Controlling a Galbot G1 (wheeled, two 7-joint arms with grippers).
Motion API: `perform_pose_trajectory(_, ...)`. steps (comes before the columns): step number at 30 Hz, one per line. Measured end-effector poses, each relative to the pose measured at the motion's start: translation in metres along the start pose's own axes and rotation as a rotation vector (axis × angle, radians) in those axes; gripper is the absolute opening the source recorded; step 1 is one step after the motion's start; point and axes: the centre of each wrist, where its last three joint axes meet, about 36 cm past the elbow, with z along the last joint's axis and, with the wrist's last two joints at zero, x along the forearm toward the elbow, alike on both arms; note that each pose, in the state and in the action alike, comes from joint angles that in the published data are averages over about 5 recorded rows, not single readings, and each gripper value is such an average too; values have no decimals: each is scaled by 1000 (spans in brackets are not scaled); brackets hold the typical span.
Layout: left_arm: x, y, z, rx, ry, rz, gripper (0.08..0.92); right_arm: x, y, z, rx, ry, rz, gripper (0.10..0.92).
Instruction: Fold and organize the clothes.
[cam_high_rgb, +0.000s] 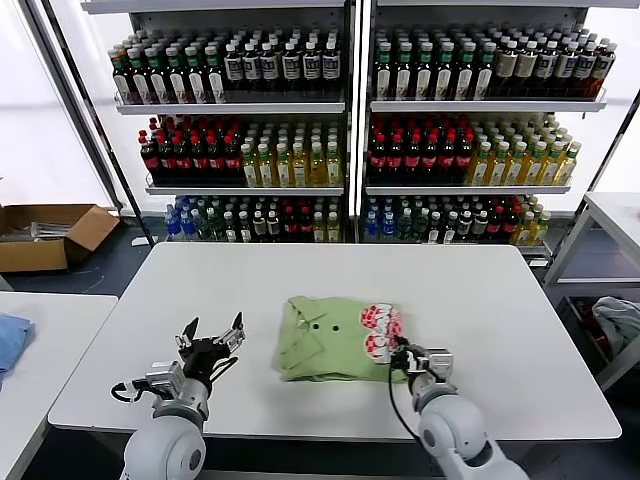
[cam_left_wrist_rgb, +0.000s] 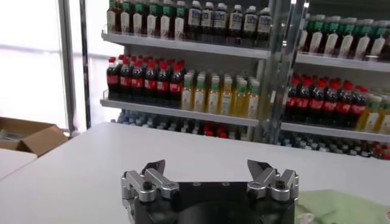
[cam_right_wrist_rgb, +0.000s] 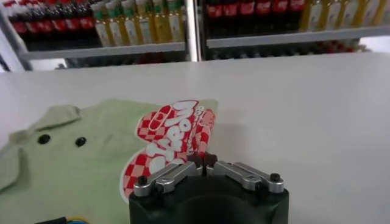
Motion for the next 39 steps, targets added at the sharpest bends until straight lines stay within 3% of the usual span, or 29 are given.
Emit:
perform_pose_trajectory(7, 6, -11, 3, 17, 7, 22, 823, -5, -24, 1, 111, -54, 89, 262)
perform_pose_trajectory(15, 14, -18, 7, 35, 20, 33, 823, 26, 4, -1, 169, -169, 83, 495)
perform_pose_trajectory(26, 24, -21, 13, 55, 32, 34, 823, 50, 47, 8, 84, -122, 69, 795)
perform_pose_trajectory(39, 25, -27, 21, 63, 47, 27, 823, 57, 65, 23, 57, -60, 112, 823)
